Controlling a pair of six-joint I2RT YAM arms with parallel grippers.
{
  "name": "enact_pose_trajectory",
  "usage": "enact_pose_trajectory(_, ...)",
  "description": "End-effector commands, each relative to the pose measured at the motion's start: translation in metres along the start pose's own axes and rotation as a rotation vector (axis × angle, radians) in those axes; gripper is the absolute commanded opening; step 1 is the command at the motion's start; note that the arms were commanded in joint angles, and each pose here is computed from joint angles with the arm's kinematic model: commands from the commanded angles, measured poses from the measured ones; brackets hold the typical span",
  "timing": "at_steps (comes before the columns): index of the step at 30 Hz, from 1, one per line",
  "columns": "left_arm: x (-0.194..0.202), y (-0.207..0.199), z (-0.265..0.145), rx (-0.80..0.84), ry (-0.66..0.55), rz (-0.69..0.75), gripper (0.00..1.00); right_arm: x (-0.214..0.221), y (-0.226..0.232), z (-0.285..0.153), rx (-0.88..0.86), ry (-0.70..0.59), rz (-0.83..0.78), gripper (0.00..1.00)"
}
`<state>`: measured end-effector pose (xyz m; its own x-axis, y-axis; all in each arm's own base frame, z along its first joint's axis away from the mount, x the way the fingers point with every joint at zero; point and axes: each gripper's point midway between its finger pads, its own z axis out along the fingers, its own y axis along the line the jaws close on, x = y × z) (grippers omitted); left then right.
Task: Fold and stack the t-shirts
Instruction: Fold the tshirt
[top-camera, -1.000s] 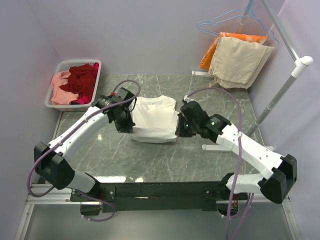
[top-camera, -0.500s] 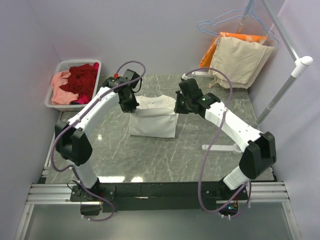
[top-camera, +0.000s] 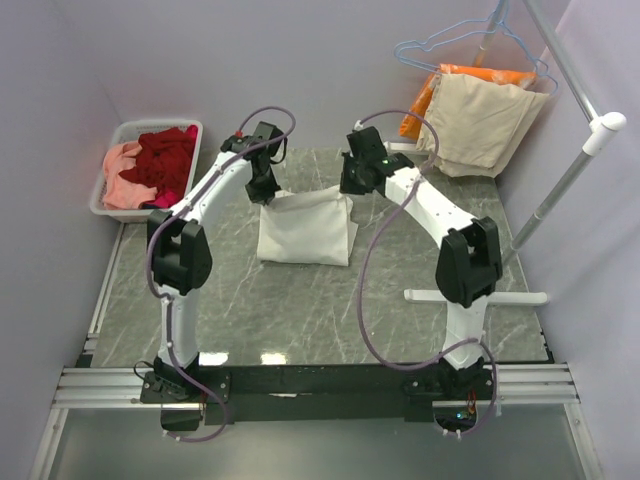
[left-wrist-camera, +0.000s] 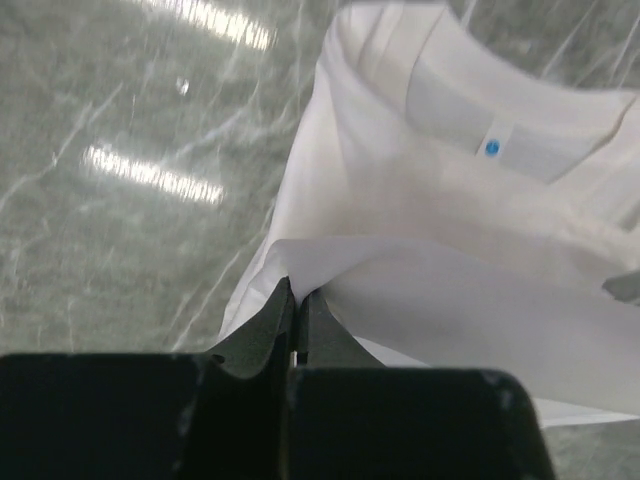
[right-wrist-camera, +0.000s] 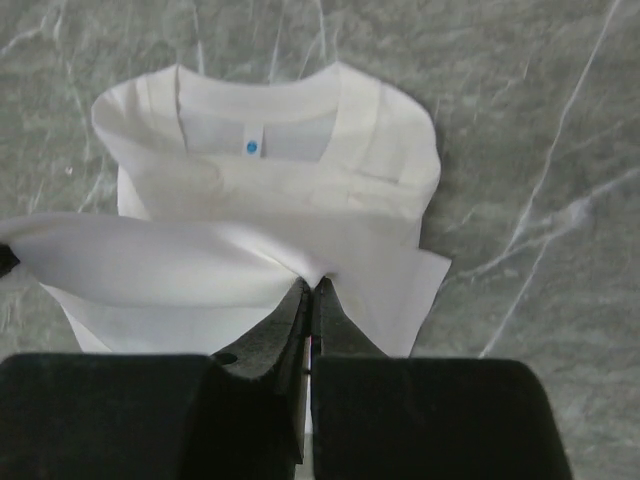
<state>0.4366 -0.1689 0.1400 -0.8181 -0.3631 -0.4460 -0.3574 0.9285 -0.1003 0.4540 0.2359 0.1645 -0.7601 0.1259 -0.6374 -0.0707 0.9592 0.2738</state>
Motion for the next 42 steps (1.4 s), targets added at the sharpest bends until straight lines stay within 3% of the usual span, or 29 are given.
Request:
enact_pose_trajectory(1,-0.037,-0.012,0.014,0.021,-0.06,0.012,0.01,-0.036,-0.006,0.018,0.012,-0.054,0.003,0.0)
enact_pose_trajectory(10,-0.036,-0.025,0.075,0.058,0.026,0.013,0.05,-0.039,-0.012,0.061,0.014,0.002,0.028,0.0)
enact_pose_trajectory(12,-0.029,-0.023,0.085,0.055,0.045,0.023,0.13,-0.038,-0.012,0.066,0.017,0.009,0.026,0.0)
enact_pose_trajectory(16,-0.04,-0.031,0.095,0.111,-0.018,0.028,0.53,-0.039,-0.014,0.075,0.016,-0.001,0.046,0.21)
enact_pose_trajectory(18,-0.051,-0.031,0.095,0.119,-0.059,0.012,0.61,-0.046,-0.016,0.078,0.009,-0.019,0.068,0.27)
enact_pose_trajectory(21,-0.089,-0.038,0.086,0.143,-0.183,-0.019,0.64,-0.061,-0.013,0.077,-0.012,-0.04,0.088,0.28)
enact_pose_trajectory(25,-0.14,-0.054,0.043,0.227,-0.347,-0.059,0.66,-0.089,-0.011,0.065,-0.016,-0.107,0.094,0.28)
enact_pose_trajectory(29,-0.146,-0.057,0.017,0.278,-0.391,-0.068,0.71,-0.095,-0.009,0.053,-0.025,-0.125,0.095,0.29)
enact_pose_trajectory(37,-0.073,-0.059,0.032,0.313,-0.182,0.084,0.7,-0.021,-0.018,0.045,-0.002,0.045,0.057,0.29)
enact_pose_trajectory(42,-0.038,-0.064,0.036,0.323,-0.135,0.152,0.7,0.009,-0.004,0.026,-0.051,0.097,0.056,0.28)
